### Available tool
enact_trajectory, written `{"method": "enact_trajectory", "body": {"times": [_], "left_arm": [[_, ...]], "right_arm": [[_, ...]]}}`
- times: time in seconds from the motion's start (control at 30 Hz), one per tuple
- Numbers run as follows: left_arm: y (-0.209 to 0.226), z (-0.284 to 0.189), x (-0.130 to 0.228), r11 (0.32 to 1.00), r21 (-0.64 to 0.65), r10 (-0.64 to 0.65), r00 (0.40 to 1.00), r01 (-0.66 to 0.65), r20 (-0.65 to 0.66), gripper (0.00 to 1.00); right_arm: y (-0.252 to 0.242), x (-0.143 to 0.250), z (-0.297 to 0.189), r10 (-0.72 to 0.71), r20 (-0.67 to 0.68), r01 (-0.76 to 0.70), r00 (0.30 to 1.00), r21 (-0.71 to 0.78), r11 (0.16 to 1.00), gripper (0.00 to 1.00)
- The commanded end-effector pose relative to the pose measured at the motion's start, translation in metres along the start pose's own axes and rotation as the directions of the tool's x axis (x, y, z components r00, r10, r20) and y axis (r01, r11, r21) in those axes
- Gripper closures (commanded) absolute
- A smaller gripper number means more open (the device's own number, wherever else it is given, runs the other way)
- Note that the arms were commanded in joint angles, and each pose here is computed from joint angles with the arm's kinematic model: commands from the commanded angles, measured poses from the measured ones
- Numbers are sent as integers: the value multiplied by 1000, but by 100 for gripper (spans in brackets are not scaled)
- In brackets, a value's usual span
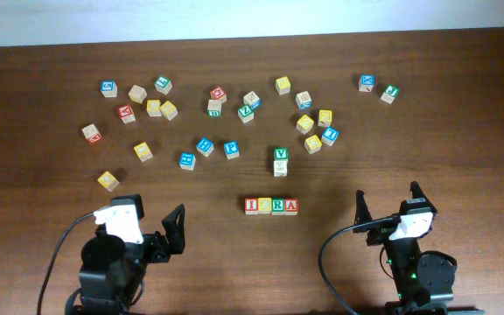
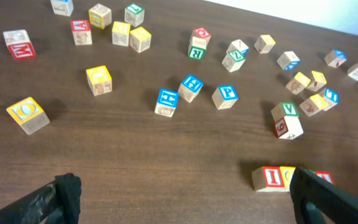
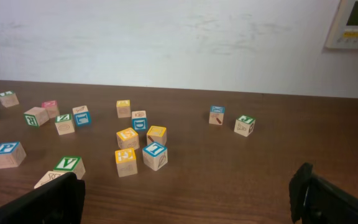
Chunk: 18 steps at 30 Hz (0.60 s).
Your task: Spell out ICRA
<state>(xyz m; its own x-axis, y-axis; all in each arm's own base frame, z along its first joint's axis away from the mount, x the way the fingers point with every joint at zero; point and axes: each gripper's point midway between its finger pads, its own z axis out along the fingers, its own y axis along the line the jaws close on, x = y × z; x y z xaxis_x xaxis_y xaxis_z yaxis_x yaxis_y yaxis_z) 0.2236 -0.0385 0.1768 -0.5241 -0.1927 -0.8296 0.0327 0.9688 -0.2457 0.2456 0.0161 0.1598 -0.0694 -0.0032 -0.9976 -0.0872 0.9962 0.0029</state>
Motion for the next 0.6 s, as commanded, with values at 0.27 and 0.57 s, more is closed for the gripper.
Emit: {"method": "enact_trajectory", "body": {"times": [0.27,0.57], "left_arm": [[3,13,2,997,68,6,976,-21,219,1],[7,13,-5,997,57,26,940,-49,340,1]], "right_arm": [[0,3,0,6,-3,-6,1000,2,1000,2],[0,3,0,7,-3,-7,1000,2,1000,2]]}}
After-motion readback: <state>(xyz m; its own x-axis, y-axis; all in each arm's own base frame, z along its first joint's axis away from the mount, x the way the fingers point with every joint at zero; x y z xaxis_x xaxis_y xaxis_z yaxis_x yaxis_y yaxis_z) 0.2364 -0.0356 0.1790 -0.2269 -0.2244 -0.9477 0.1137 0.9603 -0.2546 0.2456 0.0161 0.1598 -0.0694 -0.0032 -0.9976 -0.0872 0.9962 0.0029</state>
